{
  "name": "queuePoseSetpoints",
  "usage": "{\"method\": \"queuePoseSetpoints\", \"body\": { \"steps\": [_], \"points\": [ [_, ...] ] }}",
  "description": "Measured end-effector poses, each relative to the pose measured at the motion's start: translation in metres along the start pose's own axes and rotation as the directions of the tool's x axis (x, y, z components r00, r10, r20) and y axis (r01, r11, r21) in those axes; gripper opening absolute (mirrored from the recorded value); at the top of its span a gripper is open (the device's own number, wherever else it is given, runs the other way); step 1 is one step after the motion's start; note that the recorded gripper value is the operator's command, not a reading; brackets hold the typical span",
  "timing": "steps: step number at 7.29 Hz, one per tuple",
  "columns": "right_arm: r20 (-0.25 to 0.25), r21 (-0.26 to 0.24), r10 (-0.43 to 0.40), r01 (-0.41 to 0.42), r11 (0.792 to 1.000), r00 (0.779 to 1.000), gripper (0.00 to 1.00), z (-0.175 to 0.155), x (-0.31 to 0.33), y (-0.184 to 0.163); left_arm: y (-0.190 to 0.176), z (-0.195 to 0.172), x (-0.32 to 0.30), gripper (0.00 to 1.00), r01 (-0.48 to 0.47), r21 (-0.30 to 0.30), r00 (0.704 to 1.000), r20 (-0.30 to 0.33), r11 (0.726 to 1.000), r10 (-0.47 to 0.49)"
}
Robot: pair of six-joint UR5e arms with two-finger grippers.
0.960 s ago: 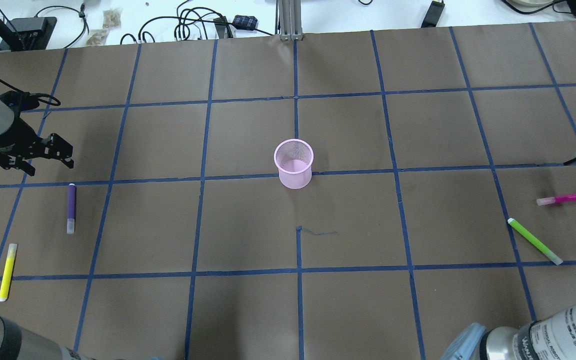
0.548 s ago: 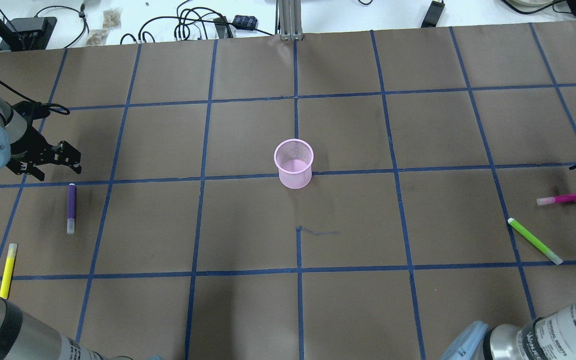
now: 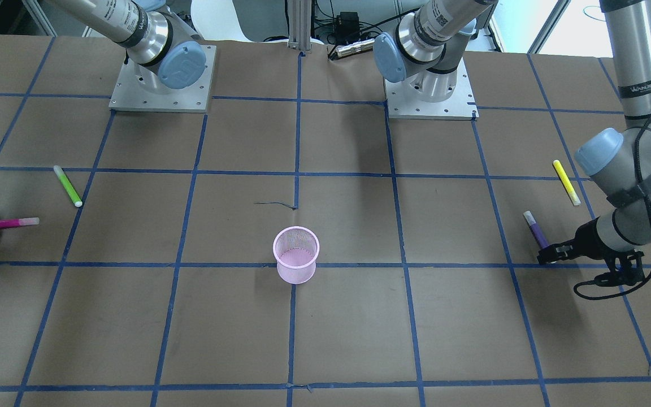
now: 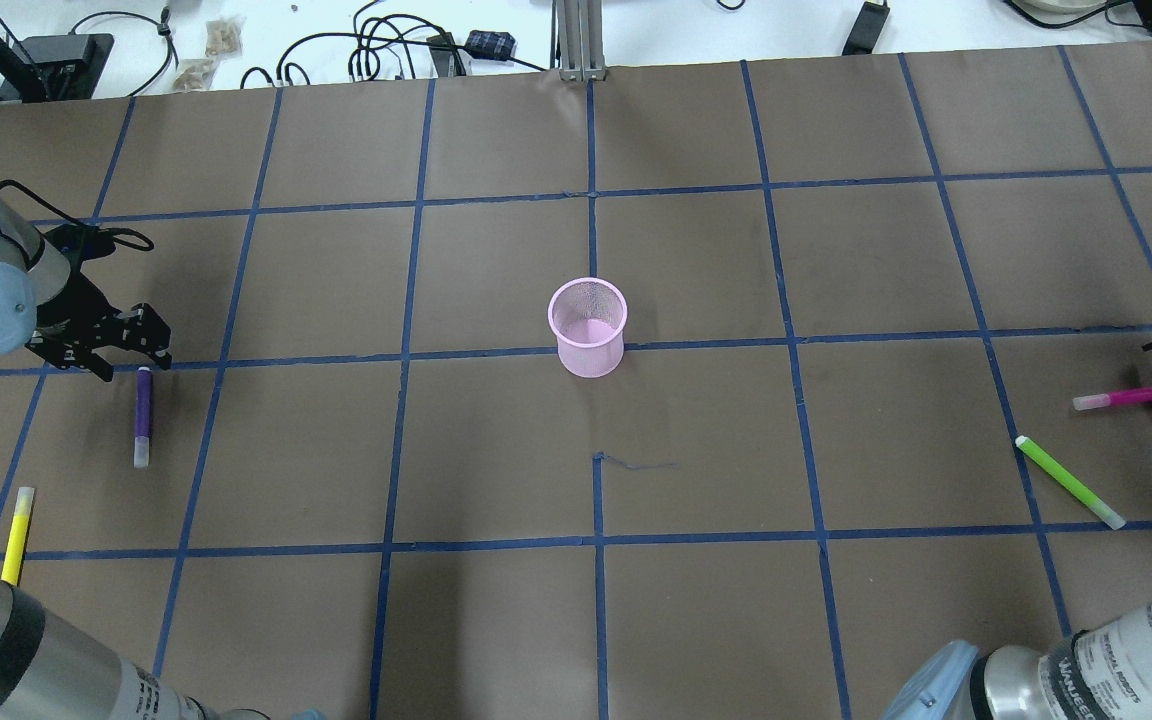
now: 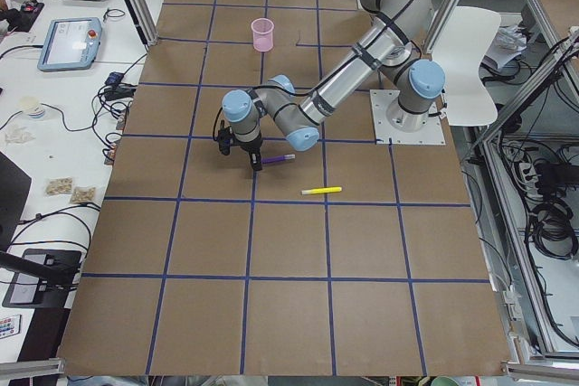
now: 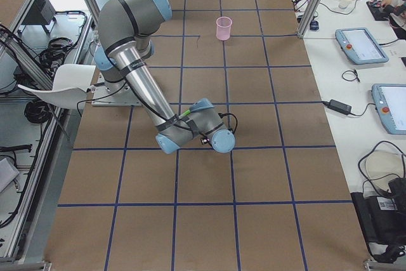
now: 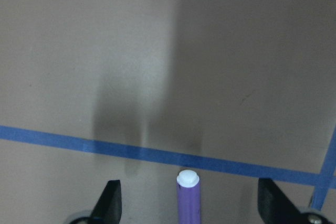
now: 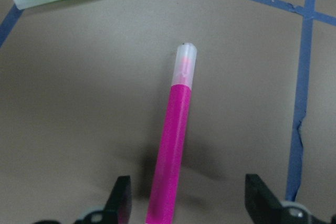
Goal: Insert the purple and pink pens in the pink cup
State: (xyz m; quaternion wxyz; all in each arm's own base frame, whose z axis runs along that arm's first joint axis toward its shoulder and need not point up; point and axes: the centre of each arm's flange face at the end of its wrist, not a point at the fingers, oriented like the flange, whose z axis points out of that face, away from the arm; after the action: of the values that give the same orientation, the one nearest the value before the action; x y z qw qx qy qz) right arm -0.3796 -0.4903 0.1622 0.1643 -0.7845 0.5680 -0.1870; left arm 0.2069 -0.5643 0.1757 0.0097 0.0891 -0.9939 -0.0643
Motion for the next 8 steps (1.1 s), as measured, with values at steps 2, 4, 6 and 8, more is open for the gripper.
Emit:
{"method": "queuePoseSetpoints", "body": {
  "steps": [2, 4, 6, 8],
  "points": [
    [0.017, -0.001, 0.013, -0.013, 1.000, 1.000, 0.40, 0.0021, -0.0021, 0.0015, -0.0001, 0.0044, -0.0002, 0.37, 0.003, -0.007, 1.000, -0.002, 1.000, -0.003],
    [0.023, 0.000, 0.015, -0.015, 1.000, 1.000, 0.09, 0.0032, -0.0029, 0.0020, -0.0006, 0.0053, -0.0005, 0.00, 0.003, -0.008, 1.000, -0.001, 1.000, -0.003],
    [0.023, 0.000, 0.017, -0.017, 1.000, 1.000, 0.01, 0.0031, -0.0031, 0.0021, -0.0001, 0.0066, -0.0006, 0.00, 0.004, -0.016, 1.000, -0.001, 1.000, -0.004],
    [0.023, -0.003, 0.031, -0.031, 1.000, 0.999, 0.00, 0.0002, -0.0028, 0.0011, 0.0006, -0.0030, -0.0003, 0.00, 0.006, -0.011, 1.000, 0.004, 1.000, -0.006]
  ]
}}
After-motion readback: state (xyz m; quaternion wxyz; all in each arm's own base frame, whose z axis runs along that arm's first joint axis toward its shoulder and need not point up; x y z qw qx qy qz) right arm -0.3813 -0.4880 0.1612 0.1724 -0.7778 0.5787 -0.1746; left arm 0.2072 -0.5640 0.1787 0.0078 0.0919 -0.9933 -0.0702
